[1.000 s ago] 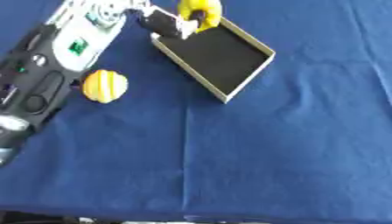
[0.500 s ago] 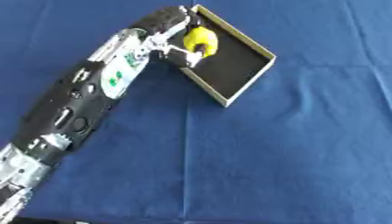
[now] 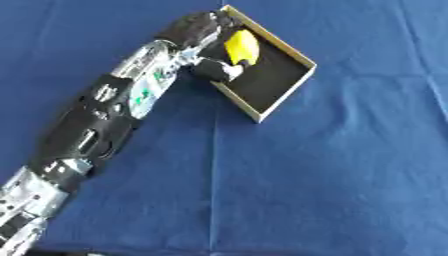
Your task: Pick up objects on the table and place them in the box.
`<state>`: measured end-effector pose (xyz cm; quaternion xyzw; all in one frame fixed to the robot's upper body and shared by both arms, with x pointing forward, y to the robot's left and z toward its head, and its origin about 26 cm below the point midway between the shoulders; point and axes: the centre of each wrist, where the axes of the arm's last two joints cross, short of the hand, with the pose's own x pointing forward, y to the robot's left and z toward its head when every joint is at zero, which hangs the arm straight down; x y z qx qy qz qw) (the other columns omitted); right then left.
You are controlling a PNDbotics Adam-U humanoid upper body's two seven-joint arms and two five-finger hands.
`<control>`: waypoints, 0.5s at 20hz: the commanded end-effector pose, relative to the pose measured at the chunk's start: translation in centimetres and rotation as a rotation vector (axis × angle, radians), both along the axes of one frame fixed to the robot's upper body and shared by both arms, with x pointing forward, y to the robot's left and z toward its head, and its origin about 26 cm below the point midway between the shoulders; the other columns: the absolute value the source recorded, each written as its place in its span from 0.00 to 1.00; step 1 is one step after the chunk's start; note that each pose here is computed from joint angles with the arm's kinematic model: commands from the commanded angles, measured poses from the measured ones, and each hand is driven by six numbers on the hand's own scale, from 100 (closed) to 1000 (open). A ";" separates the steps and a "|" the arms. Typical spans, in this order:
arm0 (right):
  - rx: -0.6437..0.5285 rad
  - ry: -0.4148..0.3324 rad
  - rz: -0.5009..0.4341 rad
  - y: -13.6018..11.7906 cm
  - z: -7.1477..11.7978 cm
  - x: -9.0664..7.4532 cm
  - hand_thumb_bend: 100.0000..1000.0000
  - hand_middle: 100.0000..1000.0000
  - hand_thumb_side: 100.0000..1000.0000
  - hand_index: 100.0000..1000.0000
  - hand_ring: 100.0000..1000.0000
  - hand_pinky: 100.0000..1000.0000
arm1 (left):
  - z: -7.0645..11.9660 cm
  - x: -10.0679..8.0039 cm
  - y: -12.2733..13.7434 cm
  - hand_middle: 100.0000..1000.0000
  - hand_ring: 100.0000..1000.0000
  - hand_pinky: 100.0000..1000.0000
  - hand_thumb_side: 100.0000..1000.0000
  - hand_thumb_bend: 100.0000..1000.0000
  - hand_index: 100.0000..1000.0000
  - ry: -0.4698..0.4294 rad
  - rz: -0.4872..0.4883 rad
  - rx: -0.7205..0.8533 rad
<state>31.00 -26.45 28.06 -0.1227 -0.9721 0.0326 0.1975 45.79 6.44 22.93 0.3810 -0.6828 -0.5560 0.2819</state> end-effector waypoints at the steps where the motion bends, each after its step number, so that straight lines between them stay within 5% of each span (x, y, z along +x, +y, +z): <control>1: -0.013 -0.025 -0.011 -0.3 0.7 -0.4 0.00 0.69 0.79 0.76 0.81 0.80 | 3.7 -0.6 1.0 0.81 0.87 0.95 0.70 0.22 0.94 -0.071 -0.003 -0.054; 6: -0.022 -0.017 -0.028 -0.7 0.4 -0.5 0.00 0.69 0.79 0.76 0.81 0.80 | 8.2 -2.6 3.3 0.80 0.86 0.94 0.67 0.15 0.92 -0.061 -0.047 -0.126; 10: -0.035 -0.013 -0.052 -1.2 0.3 -0.6 0.00 0.69 0.79 0.76 0.81 0.80 | 10.7 -4.4 7.6 0.79 0.86 0.93 0.63 0.14 0.91 -0.035 -0.042 -0.112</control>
